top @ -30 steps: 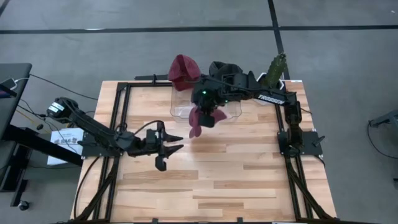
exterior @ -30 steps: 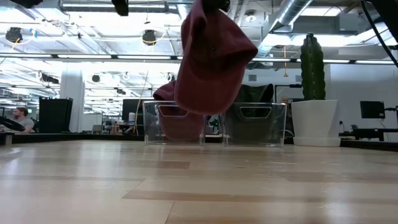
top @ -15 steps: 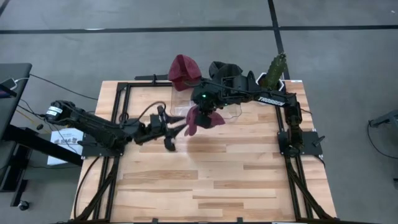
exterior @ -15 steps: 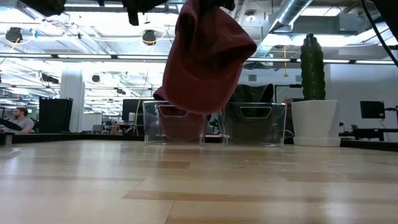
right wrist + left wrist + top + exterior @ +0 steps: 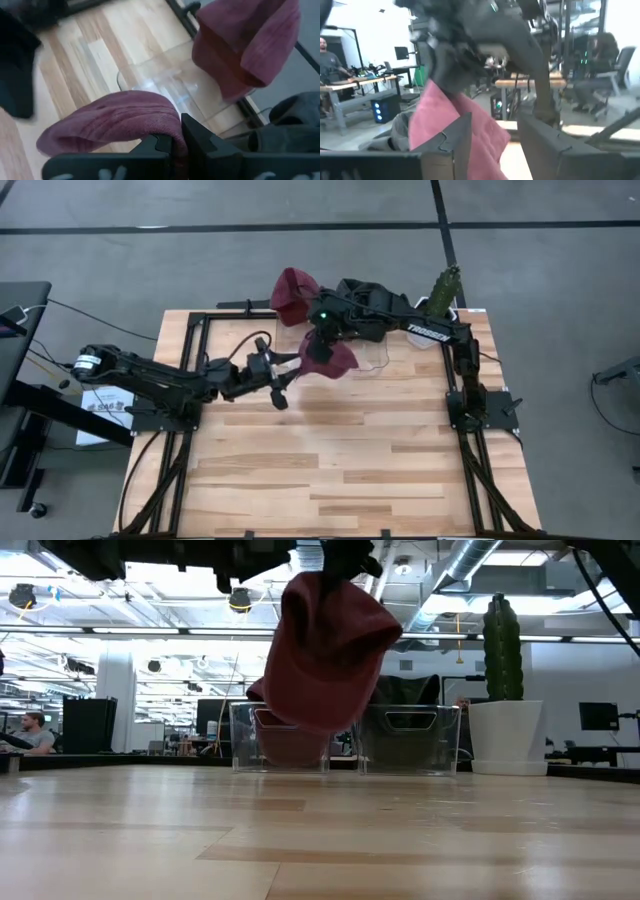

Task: Pick & Place hat
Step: Put the red cap into the left transparent bin

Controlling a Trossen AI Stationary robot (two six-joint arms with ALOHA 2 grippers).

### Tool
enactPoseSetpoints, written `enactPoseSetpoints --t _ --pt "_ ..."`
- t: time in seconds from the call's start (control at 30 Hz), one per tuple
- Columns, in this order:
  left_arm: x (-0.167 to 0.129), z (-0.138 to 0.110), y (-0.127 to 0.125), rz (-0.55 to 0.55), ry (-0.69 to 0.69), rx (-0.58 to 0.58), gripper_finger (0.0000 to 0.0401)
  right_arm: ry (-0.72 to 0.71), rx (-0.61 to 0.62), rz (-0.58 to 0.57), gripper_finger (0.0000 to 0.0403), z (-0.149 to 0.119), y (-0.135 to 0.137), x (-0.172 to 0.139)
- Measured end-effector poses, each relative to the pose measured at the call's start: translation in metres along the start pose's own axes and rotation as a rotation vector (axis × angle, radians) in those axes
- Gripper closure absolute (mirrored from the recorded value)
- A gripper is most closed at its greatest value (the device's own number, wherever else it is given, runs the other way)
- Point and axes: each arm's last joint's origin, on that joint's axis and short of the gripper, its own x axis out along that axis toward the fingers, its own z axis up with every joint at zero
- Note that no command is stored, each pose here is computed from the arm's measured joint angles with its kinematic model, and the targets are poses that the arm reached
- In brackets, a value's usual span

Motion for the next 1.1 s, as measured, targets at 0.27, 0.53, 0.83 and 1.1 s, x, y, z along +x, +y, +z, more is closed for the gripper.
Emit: enactPoseSetpoints --t 0.27,0.53,0.83,1.1 --pt "0.014 -0.031 -0.006 0.113 0.136 0.204 0.0214 -0.031 0.032 0.007 0.0392 0.003 0.000 -0.001" --pt "0.023 -0.024 -0.013 0.152 0.131 0.278 0.0218 -0.018 0.030 0.004 0.0391 0.002 0.000 -0.001" --pt "0.022 -0.006 -0.021 0.278 0.143 0.394 0.0226 -0.011 0.022 0.010 0.0390 0.000 0.004 -0.002" --pt "0.028 0.007 -0.021 0.300 0.118 0.398 0.0225 -0.023 0.017 0.031 0.0390 0.000 0.011 -0.004"
